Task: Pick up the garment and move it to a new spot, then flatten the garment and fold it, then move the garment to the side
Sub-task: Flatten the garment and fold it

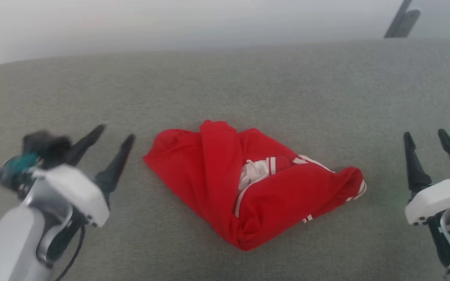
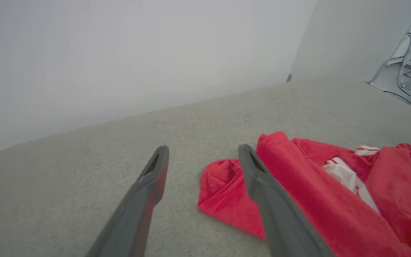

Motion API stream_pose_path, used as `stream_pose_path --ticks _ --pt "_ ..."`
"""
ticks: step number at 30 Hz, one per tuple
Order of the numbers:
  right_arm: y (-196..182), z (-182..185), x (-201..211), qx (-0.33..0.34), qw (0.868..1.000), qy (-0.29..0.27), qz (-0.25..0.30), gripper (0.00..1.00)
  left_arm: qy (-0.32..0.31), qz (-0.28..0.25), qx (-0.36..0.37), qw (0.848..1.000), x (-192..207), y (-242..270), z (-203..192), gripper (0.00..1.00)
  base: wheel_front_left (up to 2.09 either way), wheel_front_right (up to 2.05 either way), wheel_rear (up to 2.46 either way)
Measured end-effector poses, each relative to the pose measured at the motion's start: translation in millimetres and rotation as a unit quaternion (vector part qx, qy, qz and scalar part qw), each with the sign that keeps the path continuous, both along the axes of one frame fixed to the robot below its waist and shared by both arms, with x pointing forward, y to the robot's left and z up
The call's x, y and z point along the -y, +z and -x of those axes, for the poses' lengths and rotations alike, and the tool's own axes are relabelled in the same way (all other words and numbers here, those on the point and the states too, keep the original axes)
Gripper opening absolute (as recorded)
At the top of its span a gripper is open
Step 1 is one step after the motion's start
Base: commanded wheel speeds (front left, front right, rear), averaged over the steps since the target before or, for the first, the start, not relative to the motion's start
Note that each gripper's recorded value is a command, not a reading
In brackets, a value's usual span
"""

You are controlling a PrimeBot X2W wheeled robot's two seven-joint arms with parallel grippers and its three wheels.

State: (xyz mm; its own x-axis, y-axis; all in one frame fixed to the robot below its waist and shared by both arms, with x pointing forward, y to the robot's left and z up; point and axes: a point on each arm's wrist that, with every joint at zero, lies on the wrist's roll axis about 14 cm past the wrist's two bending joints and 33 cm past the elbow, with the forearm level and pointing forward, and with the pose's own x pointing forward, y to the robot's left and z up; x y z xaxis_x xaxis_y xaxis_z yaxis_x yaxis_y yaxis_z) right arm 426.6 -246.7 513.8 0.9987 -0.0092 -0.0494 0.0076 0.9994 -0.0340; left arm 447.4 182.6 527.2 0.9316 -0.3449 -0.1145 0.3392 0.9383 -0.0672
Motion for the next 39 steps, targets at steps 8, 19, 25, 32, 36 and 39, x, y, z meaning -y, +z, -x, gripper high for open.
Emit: stream_pose_path --ticks 8,19,25,32,36,39 --pt "-22.1 3.5 6.6 -0.026 0.999 -0.023 -0.007 1.00 -0.099 -0.007 -0.130 0.987 53.2 -14.7 -23.1 1.00 0.00 0.00 0.00" --pt "-33.1 -1.6 8.7 -0.038 0.999 -0.029 -0.014 1.00 -0.139 -0.053 -0.288 0.946 87.5 -50.3 -35.3 1.00 0.00 0.00 0.00" --pt "-38.9 -1.6 13.5 -0.046 0.998 -0.034 -0.019 1.00 -0.134 -0.114 -0.356 0.918 81.0 -89.3 -28.8 1.00 0.00 0.00 0.00" --pt "-46.6 -7.0 14.3 -0.056 0.998 -0.034 -0.024 1.00 -0.108 -0.181 -0.397 0.893 61.2 -132.7 -34.9 1.00 0.00 0.00 0.00" --pt "-48.9 -9.4 15.2 -0.059 0.997 -0.034 -0.024 1.00 -0.103 -0.173 -0.401 0.894 61.4 -140.3 -41.7 0.00 0.00 0.00 0.00" --pt "-48.9 -10.9 16.5 -0.058 0.997 -0.036 -0.026 1.00 -0.098 -0.172 -0.401 0.894 59.1 -140.7 -45.7 0.00 0.00 0.00 0.00"
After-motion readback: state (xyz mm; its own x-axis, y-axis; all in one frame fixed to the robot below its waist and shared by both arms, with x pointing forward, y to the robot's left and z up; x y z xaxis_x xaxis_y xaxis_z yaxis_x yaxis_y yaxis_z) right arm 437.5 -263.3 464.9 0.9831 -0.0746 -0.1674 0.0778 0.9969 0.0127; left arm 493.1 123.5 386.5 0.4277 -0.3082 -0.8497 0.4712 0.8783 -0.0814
